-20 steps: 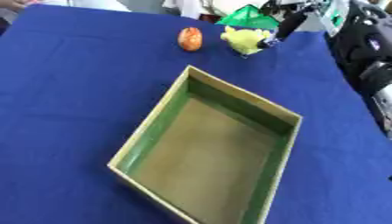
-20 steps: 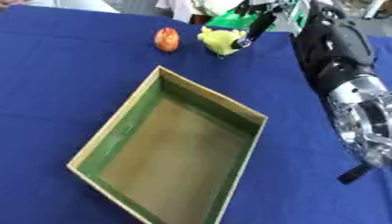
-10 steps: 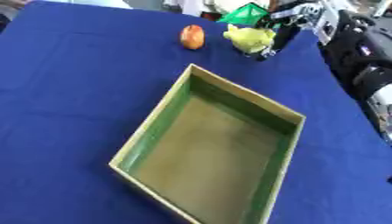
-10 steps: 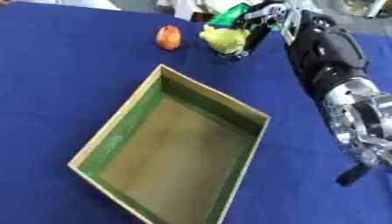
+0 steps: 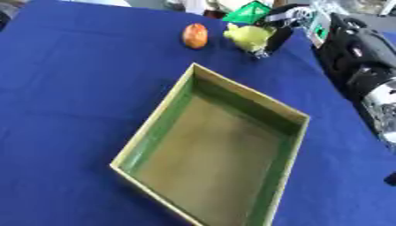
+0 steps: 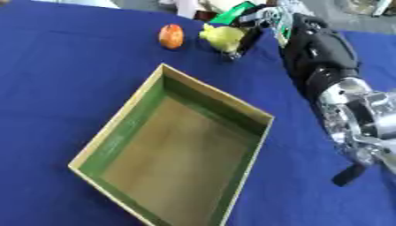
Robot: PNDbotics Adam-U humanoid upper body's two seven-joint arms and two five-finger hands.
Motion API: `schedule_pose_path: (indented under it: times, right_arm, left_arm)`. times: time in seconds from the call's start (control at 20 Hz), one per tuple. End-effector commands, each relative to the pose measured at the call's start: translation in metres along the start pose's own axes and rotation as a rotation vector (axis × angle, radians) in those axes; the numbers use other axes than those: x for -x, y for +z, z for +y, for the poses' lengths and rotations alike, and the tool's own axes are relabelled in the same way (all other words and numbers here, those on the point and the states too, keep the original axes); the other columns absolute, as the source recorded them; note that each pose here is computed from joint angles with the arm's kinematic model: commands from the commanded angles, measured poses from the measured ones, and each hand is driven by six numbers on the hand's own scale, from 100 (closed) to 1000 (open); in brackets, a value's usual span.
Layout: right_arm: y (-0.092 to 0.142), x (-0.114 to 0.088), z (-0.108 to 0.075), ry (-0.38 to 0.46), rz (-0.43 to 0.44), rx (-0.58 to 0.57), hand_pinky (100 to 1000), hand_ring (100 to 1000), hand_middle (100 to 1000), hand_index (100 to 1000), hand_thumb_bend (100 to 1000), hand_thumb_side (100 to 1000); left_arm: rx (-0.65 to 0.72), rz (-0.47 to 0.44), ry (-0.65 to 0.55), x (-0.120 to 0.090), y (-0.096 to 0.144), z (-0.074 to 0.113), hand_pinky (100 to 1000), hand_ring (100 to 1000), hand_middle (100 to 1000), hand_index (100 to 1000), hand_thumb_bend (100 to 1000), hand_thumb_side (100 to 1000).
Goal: Pick up objects on the table and place them in the box.
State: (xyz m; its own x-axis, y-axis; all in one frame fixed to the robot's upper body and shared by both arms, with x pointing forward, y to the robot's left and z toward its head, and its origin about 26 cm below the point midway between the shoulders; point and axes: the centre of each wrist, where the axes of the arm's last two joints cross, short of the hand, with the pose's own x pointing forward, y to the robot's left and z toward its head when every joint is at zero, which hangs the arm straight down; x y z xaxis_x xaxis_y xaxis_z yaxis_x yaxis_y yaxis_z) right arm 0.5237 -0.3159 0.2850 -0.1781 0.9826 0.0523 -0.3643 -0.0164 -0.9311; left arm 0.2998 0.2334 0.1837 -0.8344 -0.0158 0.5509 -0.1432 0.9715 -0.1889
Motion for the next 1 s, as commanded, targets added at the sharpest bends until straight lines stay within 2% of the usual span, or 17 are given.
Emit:
schedule_pose_path:
  times: [0.05, 0.45, 0.65, 0.75, 1.0]
  right_arm:
    - [0.001, -0.005, -0.007, 0.001, -0.014, 0.050, 856, 949, 872, 950, 243, 487]
    - [0.007, 0.000, -0.014, 0.004, 0.006, 0.039, 853, 942, 885, 953, 217, 486]
    - [0.010, -0.002, -0.020, 0.002, -0.004, 0.060, 830, 917, 810, 885, 205, 451]
    - [0.011, -0.003, -0.021, 0.013, -0.009, 0.084, 815, 896, 746, 825, 234, 426]
    - [0.013, -0.004, -0.024, 0.049, -0.020, 0.175, 803, 878, 708, 786, 200, 411]
  left_arm:
    - [0.013, -0.019, 0.004, -0.004, -0.003, 0.000, 679, 764, 776, 827, 415, 847]
    - [0.020, -0.014, 0.001, -0.004, -0.002, 0.000, 681, 765, 777, 827, 412, 850]
    - [0.026, -0.010, 0.003, -0.004, -0.002, -0.001, 681, 765, 777, 827, 408, 852]
    - [0.028, -0.009, 0.002, -0.004, -0.002, -0.001, 682, 765, 777, 827, 404, 853]
    - [0.031, -0.007, 0.000, -0.004, -0.002, -0.002, 682, 766, 777, 827, 403, 853]
